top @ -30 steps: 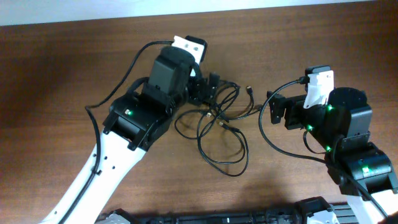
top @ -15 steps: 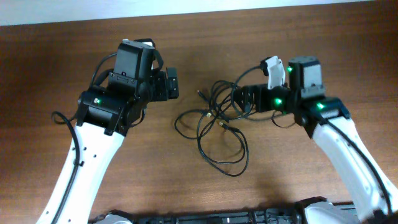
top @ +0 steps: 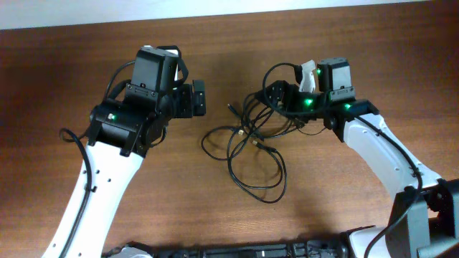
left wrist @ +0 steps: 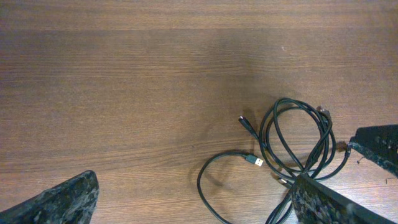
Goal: Untangle cables
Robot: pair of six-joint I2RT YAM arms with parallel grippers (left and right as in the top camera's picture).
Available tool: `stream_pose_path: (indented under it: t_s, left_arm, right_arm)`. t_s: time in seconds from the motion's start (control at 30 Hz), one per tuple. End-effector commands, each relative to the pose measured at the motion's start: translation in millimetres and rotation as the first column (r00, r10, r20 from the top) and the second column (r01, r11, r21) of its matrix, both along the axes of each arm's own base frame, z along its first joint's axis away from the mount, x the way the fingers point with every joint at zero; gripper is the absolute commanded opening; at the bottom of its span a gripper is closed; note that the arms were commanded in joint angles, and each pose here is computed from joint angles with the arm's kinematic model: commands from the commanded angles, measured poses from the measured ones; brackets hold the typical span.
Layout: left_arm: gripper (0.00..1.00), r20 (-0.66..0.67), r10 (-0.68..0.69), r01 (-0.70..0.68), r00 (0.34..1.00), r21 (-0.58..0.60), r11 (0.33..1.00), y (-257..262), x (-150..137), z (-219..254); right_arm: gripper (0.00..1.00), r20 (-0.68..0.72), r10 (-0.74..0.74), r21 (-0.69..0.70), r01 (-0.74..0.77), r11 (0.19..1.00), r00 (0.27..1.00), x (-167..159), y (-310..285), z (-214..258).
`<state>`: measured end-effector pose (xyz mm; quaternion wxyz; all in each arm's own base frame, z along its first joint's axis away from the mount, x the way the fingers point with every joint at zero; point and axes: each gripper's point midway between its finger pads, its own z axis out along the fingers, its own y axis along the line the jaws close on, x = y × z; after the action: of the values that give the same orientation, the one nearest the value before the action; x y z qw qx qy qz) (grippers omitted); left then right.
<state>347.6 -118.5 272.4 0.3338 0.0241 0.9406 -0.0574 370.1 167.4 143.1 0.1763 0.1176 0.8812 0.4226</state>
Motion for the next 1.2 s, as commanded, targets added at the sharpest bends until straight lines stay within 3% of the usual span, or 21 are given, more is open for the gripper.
stream_pose_path:
  t_s: [0.0, 0.37, 0.67, 0.83, 1.17]
  left_arm:
    - [0.99, 0.029, -0.01, 0.01, 1.0, -0.001, 1.0, 2, -2, 10]
    - [0.99, 0.029, -0.01, 0.01, 1.0, -0.001, 1.0, 2, -2, 10]
    - [0.99, 0.029, -0.01, 0.01, 1.0, -0.001, 1.0, 2, -2, 10]
    - [0.99, 0.029, -0.01, 0.01, 1.0, -0.001, 1.0, 2, -2, 10]
    - [0.99, 0.029, -0.01, 0.01, 1.0, -0.001, 1.0, 2, -2, 10]
  right_arm:
    - [0.94, -0.05, -0.086, -0.046, 0.084, 0.995, 0.995, 5, -10, -11]
    - [0.94, -0.017, -0.142, -0.147, 0.138, 0.979, 0.99, 10, -6, -20]
    - [0.94, -0.206, -0.3, -0.112, 0.282, 0.953, 0.932, 14, -8, -49]
    - [0.94, -0.1, -0.288, -0.039, 0.286, 0.957, 0.952, 37, -1, -31]
    - [0.94, -0.162, -0.321, -0.014, 0.323, 0.946, 0.933, 34, 6, -34]
